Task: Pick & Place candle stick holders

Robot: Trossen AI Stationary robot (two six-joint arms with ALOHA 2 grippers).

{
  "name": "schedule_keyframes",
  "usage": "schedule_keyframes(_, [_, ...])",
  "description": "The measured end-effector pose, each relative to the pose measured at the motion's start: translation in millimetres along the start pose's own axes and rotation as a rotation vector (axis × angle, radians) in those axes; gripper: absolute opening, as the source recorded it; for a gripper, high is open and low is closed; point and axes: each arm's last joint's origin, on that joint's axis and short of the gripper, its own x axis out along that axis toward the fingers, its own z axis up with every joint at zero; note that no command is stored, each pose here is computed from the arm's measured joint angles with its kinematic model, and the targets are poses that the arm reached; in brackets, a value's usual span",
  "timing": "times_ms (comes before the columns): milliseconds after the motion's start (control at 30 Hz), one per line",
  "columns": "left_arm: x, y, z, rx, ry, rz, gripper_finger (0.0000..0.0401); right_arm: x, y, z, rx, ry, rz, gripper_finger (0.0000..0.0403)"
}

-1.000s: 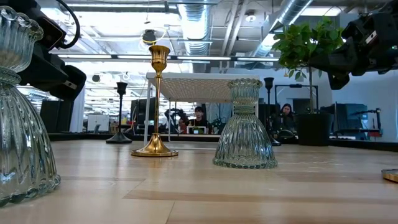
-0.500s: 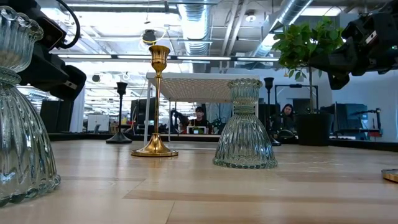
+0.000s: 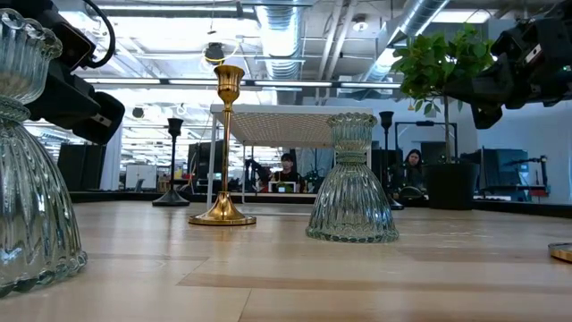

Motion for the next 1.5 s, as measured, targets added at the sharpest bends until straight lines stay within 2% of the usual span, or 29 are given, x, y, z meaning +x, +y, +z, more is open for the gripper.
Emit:
schedule_keyframes(1200, [0,0,2,-0.002,-0.023,-0.004,0.0008,0,0,0,0.000,0.001,0.000,0.0000])
schedule_keyframes(1300, [0,-1,4,-0.043,-0.042,-0.008,0.0008,0,0,0,-0.034,0.000,-0.003,0.0000])
schedule_keyframes(1500, [-1,-2,11,-0.228,-0.114,-0.032,0.0008,0,-1,0,-0.078,-0.001,-0.007,0.0000])
